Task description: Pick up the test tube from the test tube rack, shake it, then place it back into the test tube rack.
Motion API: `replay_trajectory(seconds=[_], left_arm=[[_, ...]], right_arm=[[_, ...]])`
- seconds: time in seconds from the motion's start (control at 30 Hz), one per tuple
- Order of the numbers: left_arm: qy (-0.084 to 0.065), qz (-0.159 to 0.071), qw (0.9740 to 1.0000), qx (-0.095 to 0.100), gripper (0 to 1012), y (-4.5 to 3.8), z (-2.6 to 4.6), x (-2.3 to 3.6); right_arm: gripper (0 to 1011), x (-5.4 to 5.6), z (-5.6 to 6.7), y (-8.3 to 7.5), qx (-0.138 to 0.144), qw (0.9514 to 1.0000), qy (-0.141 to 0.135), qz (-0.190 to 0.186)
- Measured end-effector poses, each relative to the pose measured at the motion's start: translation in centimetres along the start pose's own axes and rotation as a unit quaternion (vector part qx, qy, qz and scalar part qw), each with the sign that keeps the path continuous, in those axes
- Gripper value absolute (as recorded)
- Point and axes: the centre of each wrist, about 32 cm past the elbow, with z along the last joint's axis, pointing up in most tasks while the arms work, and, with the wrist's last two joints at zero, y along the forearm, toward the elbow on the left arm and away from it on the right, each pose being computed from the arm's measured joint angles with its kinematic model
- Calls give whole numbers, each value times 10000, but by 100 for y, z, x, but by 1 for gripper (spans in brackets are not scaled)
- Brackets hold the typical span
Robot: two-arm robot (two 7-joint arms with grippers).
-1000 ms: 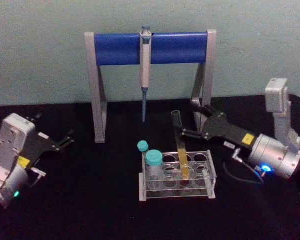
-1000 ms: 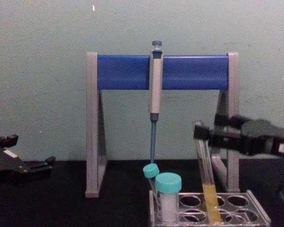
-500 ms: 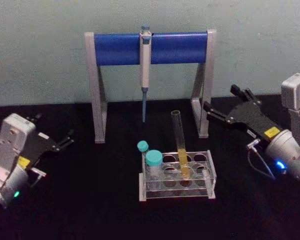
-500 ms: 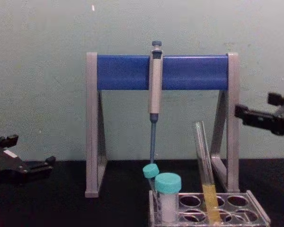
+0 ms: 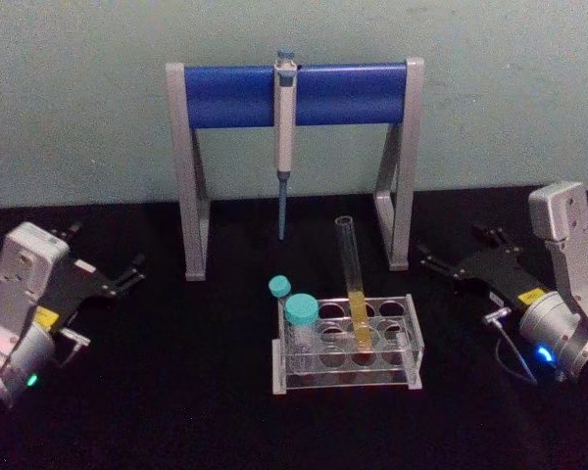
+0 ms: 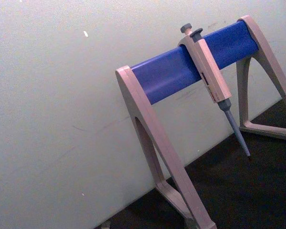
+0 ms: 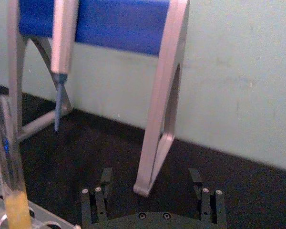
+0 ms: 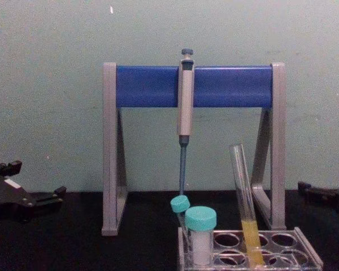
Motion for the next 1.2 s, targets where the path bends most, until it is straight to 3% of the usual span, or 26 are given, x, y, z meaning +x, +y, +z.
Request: replay_trajectory(seconds=[0.23, 1.2], left_arm=[[0, 0, 10000, 0, 1001, 0, 0, 0], [0, 0, 10000, 0, 1001, 0, 0, 0]], right_arm=[[1000, 4, -54, 16, -167, 9998, 126, -3], [1000, 1, -38, 10, -128, 9999, 89, -6]])
